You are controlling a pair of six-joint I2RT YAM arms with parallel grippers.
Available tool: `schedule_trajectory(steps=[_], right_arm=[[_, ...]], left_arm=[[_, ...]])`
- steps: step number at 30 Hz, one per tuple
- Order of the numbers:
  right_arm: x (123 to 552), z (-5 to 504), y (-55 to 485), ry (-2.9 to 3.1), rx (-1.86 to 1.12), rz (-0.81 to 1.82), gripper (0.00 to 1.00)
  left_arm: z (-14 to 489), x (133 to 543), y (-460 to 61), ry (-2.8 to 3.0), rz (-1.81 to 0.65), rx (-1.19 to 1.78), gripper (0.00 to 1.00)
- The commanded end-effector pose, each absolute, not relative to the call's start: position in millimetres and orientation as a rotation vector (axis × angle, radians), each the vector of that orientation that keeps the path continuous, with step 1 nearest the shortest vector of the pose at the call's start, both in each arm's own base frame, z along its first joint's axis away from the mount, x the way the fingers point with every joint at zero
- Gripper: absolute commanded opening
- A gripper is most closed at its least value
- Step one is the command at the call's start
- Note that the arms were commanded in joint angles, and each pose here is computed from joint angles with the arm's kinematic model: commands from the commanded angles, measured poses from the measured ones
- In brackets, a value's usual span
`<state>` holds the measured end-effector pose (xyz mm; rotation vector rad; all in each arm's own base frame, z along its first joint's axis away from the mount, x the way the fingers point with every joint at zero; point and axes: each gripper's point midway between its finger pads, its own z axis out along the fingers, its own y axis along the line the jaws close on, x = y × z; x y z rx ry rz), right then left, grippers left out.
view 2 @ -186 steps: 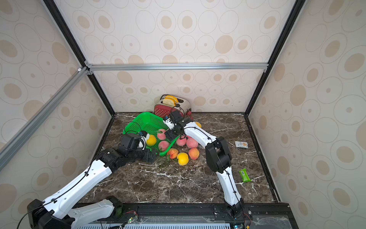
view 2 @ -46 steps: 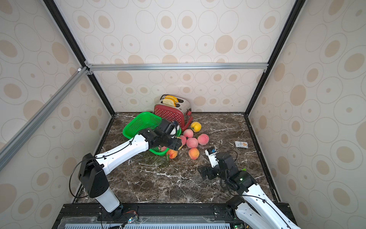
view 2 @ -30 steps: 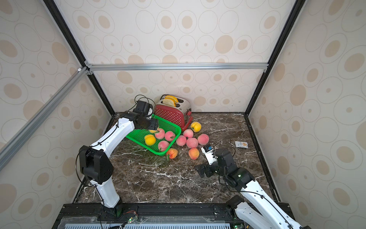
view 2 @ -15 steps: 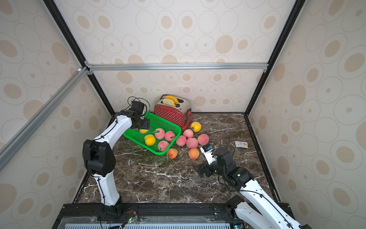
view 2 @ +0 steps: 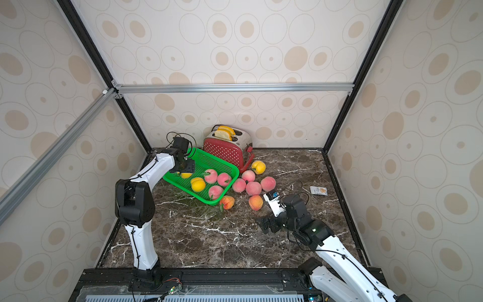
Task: Put the peaches into the basket
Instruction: Place the peach in the basket.
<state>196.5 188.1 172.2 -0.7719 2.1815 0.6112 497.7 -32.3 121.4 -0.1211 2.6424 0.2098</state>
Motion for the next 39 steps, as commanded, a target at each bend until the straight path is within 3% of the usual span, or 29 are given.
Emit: schedule_trajectory(steps=[1, 26, 39], right_arm=[[198, 177, 191, 2.155, -0.781, 0.623, 1.00], [203, 180, 192, 2.147, -0.772, 0.614, 1.00], [211, 175, 181, 2.199, -0.699, 0.585, 1.00]], left_arm=[[115, 496, -25, 2.648, 0.227, -0.161, 0.74], [88, 488, -16, 2.701, 0.248, -0.192, 0.79], [83, 487, -14, 2.710, 0.242, -0.198, 0.86]])
